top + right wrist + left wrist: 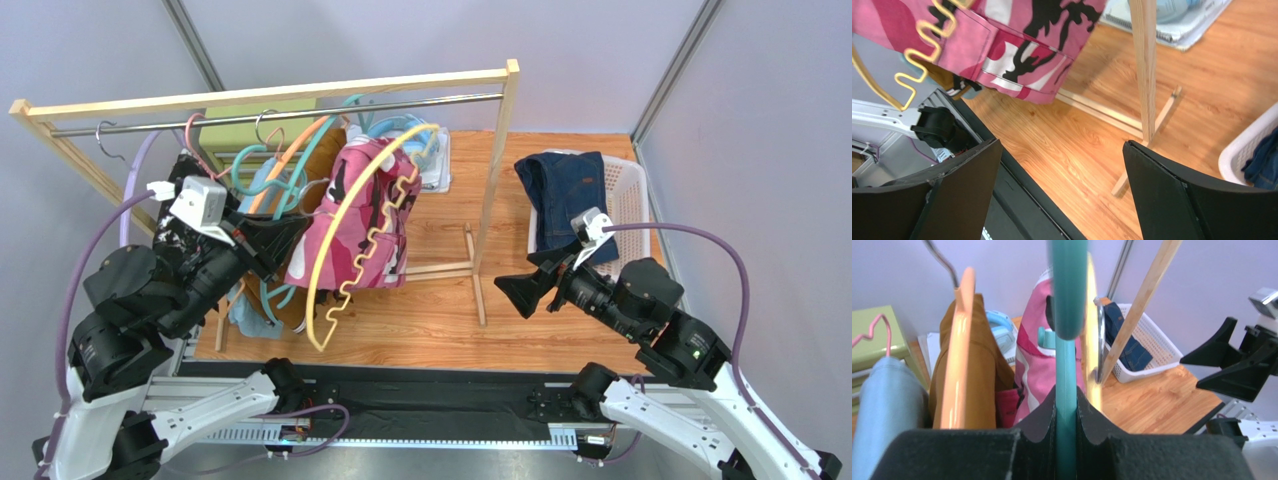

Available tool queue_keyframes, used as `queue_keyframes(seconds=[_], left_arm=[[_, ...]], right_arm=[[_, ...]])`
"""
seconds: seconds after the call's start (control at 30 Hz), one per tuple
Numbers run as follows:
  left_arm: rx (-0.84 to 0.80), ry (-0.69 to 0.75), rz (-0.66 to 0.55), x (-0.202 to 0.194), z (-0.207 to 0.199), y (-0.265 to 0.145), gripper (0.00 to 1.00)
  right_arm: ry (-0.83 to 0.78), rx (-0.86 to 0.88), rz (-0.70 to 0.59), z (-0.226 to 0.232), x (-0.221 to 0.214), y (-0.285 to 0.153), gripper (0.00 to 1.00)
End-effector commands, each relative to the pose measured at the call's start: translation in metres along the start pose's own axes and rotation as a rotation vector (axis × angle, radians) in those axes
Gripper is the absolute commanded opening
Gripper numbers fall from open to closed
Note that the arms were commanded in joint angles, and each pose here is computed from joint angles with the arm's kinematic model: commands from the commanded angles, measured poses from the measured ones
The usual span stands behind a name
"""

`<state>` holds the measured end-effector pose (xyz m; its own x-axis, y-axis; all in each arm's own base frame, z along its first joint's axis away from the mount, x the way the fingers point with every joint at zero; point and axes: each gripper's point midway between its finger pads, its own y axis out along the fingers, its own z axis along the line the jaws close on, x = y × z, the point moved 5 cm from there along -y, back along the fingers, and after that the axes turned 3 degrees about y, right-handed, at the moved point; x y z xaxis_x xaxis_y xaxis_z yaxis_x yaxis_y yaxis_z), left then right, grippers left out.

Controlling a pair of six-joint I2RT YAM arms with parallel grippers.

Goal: Remove the trousers from the hanger

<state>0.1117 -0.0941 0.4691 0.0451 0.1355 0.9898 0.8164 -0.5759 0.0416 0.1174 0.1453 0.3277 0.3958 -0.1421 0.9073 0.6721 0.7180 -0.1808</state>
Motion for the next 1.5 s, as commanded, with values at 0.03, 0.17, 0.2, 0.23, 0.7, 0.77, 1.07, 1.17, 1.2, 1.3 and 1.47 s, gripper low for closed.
queue_keyframes(seconds=[0.03, 0.17, 0.2, 0.23, 0.7, 0.77, 1.07, 1.17, 1.2, 1.3, 1.47], left_arm=[[0.029, -0.095, -0.254, 0.046, 0.005, -0.013, 0.0], [0.067, -0.1, -0.216, 0.038, 0.007, -0.004, 0.0], [0.067, -0.102, -0.213, 0.037, 0.007, -0.003, 0.0], [0.071, -0.107, -0.2, 0.035, 0.006, 0.002, 0.0], [0.026, -0.236, -0.02, 0.014, -0.011, 0.016, 0.0], [0.026, -0.249, -0.064, 0.029, -0.01, 0.007, 0.0], [-0.025, -0.218, -0.227, 0.074, -0.004, -0.035, 0.0], [-0.055, -0.241, -0.238, 0.079, -0.007, -0.042, 0.0], [-0.065, -0.25, -0.238, 0.08, -0.009, -0.042, 0.0], [-0.098, -0.289, -0.248, 0.086, -0.013, -0.046, 0.0], [-0.148, -0.38, -0.307, 0.112, -0.018, -0.064, 0.0]], right_arm=[[-0.069, 0.101, -0.078, 0.018, 0.028, -0.006, 0.98], [-0.021, 0.073, -0.058, 0.016, 0.023, -0.002, 0.98], [-0.005, 0.053, -0.036, 0.013, 0.019, 0.003, 0.97], [0.013, 0.037, -0.006, 0.011, 0.013, 0.005, 0.97], [0.167, 0.124, 0.198, 0.034, -0.053, 0.059, 0.93], [0.093, 0.103, 0.187, 0.04, -0.048, 0.061, 0.94], [0.013, 0.165, 0.216, 0.06, -0.057, 0.088, 0.94], [0.043, 0.174, 0.197, 0.067, -0.066, 0.1, 0.93], [0.059, 0.184, 0.167, 0.07, -0.069, 0.105, 0.93], [0.071, 0.204, 0.137, 0.085, -0.081, 0.113, 0.93], [-0.019, 0.155, 0.186, 0.106, -0.104, 0.123, 0.91]])
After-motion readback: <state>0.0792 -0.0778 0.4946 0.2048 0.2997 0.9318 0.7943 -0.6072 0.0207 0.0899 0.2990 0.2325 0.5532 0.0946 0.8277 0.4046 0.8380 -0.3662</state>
